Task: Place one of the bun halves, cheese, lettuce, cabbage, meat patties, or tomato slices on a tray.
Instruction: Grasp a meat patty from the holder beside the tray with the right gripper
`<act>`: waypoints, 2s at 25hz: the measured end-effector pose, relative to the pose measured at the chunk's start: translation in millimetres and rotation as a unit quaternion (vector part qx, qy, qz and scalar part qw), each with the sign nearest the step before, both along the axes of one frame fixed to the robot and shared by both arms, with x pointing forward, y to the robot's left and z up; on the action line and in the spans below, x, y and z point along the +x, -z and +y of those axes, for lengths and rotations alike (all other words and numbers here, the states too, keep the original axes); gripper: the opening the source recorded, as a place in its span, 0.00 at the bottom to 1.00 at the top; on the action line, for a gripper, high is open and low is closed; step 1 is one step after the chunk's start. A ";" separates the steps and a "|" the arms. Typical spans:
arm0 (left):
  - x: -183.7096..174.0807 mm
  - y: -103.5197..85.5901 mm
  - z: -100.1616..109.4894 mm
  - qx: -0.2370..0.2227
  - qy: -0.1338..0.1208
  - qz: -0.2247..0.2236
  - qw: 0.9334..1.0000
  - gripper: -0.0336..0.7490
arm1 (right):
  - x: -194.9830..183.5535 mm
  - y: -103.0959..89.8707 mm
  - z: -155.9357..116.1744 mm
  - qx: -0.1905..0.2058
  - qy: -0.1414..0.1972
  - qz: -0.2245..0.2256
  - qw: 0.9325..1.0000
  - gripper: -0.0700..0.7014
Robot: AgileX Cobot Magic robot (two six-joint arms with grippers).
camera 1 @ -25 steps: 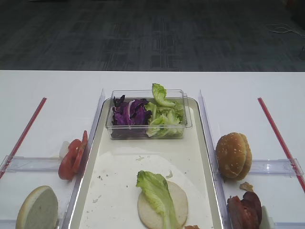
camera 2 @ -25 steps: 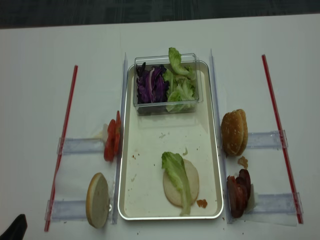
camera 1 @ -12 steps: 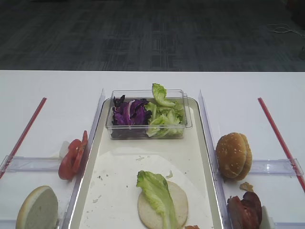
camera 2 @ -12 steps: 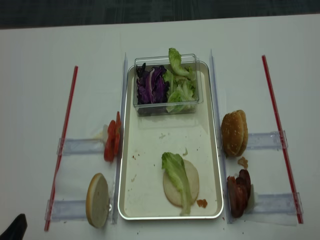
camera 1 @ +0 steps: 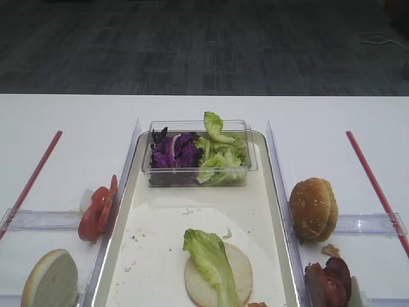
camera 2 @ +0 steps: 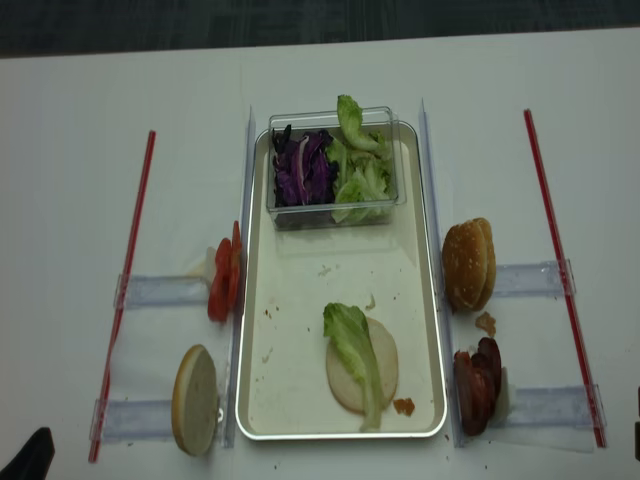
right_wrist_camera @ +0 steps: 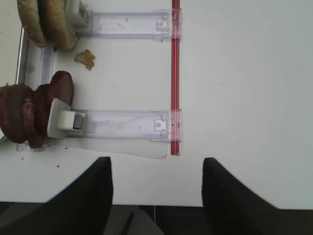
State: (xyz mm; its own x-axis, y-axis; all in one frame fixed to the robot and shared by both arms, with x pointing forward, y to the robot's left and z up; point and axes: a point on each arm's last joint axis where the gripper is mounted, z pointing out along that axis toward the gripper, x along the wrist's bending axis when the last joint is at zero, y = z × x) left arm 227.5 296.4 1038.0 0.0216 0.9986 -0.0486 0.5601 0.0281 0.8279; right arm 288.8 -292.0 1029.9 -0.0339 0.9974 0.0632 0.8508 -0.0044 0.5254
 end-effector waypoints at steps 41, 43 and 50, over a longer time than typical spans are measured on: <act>0.0 0.0 0.0 0.000 0.000 0.000 1.000 0.54 | 88.9 10.8 4.9 0.002 -0.027 0.202 0.979 0.59; 0.0 0.0 0.0 0.000 0.000 0.000 1.000 0.54 | 93.2 10.8 5.5 0.004 -0.026 0.207 0.978 0.59; 0.0 0.0 0.0 0.000 0.000 0.000 1.000 0.54 | 100.4 5.8 10.0 0.027 -0.033 0.201 0.979 0.59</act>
